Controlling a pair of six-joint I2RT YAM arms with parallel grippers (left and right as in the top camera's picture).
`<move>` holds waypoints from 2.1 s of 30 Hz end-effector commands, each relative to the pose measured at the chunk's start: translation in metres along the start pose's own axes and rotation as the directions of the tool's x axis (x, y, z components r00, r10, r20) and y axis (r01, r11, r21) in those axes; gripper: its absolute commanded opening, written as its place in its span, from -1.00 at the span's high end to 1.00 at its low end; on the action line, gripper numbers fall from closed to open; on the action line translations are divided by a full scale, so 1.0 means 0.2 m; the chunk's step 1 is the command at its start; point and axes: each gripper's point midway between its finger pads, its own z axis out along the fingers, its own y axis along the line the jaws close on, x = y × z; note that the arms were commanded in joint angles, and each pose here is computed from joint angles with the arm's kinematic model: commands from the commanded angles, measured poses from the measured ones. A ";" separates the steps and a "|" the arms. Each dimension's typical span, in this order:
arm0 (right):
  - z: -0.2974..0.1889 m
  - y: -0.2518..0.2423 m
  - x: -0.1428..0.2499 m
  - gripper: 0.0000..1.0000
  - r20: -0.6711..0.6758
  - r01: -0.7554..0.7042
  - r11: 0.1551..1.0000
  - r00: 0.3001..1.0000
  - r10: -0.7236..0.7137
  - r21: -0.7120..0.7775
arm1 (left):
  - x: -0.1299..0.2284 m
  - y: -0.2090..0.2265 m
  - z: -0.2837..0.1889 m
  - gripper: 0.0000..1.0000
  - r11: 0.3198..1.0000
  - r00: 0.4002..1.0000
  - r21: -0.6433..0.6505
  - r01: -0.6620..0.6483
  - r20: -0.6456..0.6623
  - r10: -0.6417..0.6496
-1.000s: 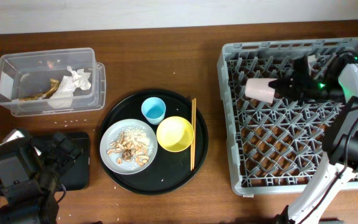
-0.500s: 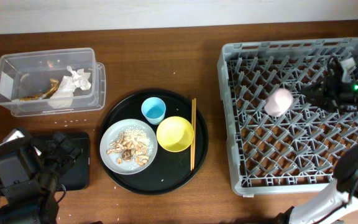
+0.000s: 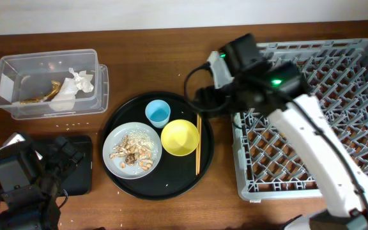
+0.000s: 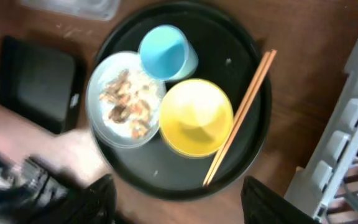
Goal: Sort waste into correct bins and load items into the dishwasher rack
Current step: 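Reach the right gripper to the blue cup and grasp it, then place the blue cup in the rack and release with the right gripper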
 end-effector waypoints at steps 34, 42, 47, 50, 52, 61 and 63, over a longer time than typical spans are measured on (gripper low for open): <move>-0.10 -0.11 -0.31 0.92 0.199 0.024 0.939 0.975 -0.098 0.343 | 0.00 -0.01 0.00 -0.99 1.000 1.000 0.006 -0.005 0.001 0.005; -0.54 -1.01 0.10 0.92 0.067 -0.395 0.918 0.917 0.392 0.028 | 0.00 -0.01 0.00 -0.98 1.000 1.000 0.006 -0.005 0.001 0.005; -0.36 -0.85 0.20 0.92 0.148 -0.190 0.759 0.924 0.353 -0.623 | 0.00 -0.01 0.00 -0.98 1.000 1.000 0.006 -0.005 0.001 0.005; -0.14 -0.87 0.23 0.92 0.104 -0.219 0.633 0.896 0.432 -0.743 | 0.00 -0.01 0.00 -0.98 1.000 1.000 0.006 -0.005 0.001 0.005; -0.01 -0.93 0.27 0.92 0.013 -0.308 0.579 0.875 0.483 -0.755 | 0.00 -0.01 0.00 -0.98 1.000 1.000 0.006 -0.005 0.001 0.005; 0.09 -1.08 0.49 0.92 -0.182 -0.528 0.566 0.813 0.554 -0.634 | 0.00 -0.01 0.00 -0.98 1.000 1.000 0.006 -0.005 0.001 0.005; 0.06 -1.11 0.53 0.90 -0.188 -0.551 0.590 0.805 0.563 -0.590 | 0.00 -0.01 0.00 -0.98 1.000 1.000 0.006 -0.005 0.001 0.005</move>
